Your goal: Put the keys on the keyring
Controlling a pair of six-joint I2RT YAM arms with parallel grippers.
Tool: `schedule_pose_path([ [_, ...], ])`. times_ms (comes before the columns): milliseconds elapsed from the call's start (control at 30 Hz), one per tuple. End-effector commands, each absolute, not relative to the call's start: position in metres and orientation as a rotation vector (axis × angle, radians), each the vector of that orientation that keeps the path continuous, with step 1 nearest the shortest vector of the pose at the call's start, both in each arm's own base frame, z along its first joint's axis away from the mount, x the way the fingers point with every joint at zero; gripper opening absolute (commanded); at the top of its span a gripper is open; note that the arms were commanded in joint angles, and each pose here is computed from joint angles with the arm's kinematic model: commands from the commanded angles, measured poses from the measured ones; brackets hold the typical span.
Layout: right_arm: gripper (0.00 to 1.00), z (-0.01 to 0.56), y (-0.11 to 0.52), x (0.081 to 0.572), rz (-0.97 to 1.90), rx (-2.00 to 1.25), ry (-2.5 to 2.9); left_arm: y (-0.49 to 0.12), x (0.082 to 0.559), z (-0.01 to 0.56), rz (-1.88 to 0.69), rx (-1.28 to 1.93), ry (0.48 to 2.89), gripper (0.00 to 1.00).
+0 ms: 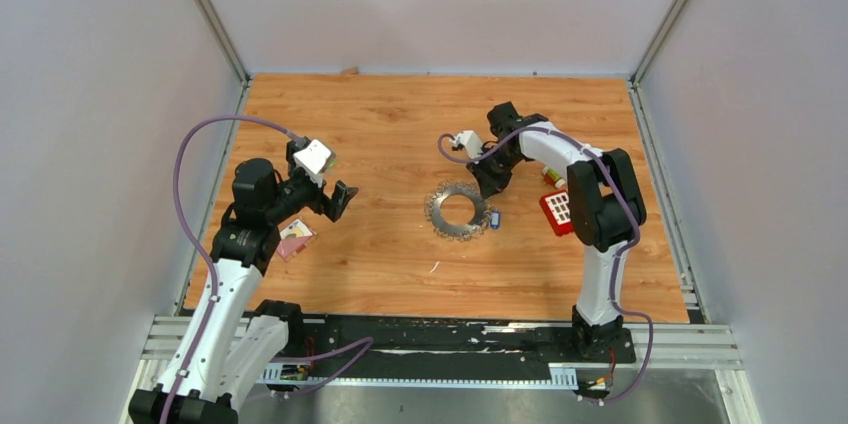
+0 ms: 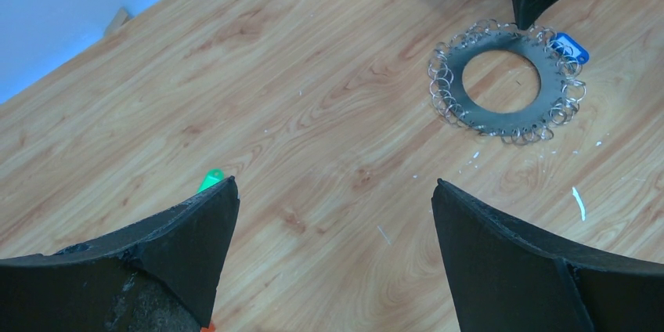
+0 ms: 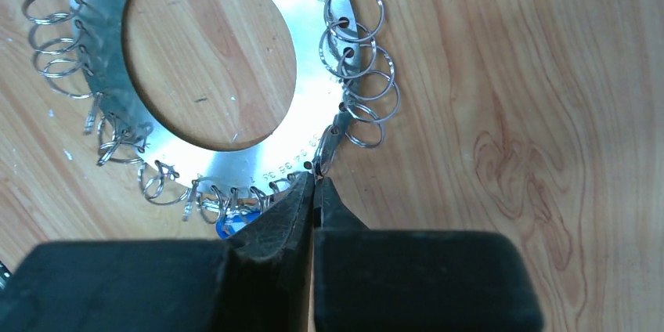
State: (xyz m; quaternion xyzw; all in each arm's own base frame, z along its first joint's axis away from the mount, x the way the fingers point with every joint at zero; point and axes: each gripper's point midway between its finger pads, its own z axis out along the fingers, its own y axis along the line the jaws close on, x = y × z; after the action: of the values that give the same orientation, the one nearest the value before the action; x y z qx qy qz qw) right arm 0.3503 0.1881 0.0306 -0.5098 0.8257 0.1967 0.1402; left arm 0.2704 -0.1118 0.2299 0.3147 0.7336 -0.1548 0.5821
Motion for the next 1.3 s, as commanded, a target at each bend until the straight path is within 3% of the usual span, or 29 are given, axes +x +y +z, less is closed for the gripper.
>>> schedule_pose_path([
  [0,0.0,0.085,0.2,0.365,0.568,-1.433,2.233,-0.112,0.272,0.236,-0.348,0.75,1.669,1.0],
  [367,0.0,0.135,0.202,0.361,0.528,-1.403,2.092,-0.117,0.272,0.237,-0.383,0.741,1.661,1.0],
  [800,0.0,0.271,0.273,0.275,0.781,-1.501,1.492,-0.199,0.251,0.286,-0.669,1.134,1.428,0.95],
  [1133,0.0,0.291,0.293,0.241,0.93,-1.427,1.375,-0.268,0.236,0.305,-0.941,1.219,1.328,0.65],
  [1267,0.0,0.289,0.298,0.23,1.009,-1.419,1.35,-0.276,0.231,0.302,-0.96,1.243,1.267,0.62],
])
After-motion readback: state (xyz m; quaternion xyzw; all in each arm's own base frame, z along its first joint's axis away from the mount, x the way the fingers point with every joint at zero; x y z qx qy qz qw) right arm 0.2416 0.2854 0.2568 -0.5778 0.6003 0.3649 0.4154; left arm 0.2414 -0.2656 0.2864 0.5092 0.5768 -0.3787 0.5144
